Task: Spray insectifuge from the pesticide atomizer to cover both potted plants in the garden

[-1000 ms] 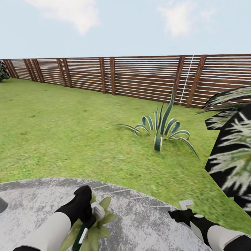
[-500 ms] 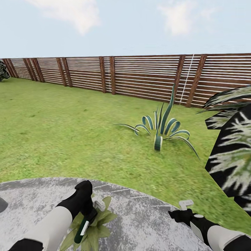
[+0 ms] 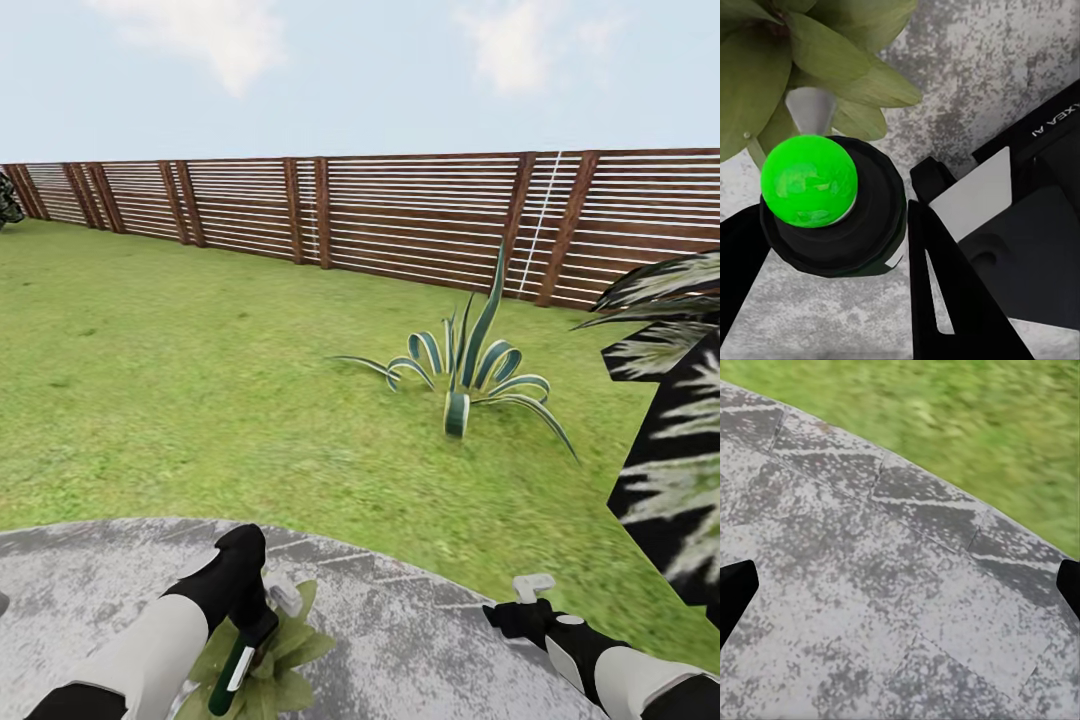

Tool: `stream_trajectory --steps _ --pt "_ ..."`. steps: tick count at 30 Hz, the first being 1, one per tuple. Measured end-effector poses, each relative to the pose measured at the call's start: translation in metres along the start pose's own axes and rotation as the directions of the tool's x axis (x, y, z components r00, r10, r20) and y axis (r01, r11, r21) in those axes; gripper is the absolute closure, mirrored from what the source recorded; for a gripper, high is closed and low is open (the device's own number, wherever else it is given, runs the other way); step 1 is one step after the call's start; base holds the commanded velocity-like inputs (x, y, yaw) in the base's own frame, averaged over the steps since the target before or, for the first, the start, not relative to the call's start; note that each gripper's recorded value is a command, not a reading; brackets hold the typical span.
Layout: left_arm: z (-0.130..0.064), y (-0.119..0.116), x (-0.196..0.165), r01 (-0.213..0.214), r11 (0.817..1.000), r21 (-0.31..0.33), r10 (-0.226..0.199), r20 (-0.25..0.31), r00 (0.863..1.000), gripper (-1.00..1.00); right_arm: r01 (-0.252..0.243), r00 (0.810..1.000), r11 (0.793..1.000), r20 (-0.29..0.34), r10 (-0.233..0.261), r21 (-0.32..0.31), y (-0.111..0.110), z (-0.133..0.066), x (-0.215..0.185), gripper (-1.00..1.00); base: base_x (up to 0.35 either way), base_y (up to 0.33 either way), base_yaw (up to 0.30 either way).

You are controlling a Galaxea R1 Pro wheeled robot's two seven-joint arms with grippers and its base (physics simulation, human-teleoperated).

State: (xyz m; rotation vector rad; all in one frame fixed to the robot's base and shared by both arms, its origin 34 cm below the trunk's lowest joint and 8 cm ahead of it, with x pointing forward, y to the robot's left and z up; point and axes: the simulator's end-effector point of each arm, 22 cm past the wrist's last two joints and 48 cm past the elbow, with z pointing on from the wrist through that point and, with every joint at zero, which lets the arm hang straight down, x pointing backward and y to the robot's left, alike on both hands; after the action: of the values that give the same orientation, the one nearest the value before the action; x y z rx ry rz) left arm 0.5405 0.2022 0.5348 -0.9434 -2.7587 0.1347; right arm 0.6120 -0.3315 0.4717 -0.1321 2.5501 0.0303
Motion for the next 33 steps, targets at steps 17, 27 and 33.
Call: stream_trajectory --steps 17,27,33 --pt "0.012 -0.003 0.004 0.002 1.000 0.017 -0.002 -0.021 1.000 1.00 -0.001 1.000 1.000 -0.022 0.001 -0.002 0.001 0.005 0.011 -1.00 0.000 0.000 0.000" --pt "0.016 -0.003 0.007 0.005 1.000 0.022 -0.004 -0.029 1.000 1.00 -0.002 1.000 1.000 -0.027 0.002 -0.002 0.001 0.007 0.014 -1.00 0.000 0.000 0.000" --pt "0.018 -0.003 0.008 0.006 1.000 0.025 -0.005 -0.034 0.999 1.00 -0.001 1.000 1.000 -0.031 0.001 -0.003 0.001 0.008 0.016 -1.00 0.000 0.000 0.000"
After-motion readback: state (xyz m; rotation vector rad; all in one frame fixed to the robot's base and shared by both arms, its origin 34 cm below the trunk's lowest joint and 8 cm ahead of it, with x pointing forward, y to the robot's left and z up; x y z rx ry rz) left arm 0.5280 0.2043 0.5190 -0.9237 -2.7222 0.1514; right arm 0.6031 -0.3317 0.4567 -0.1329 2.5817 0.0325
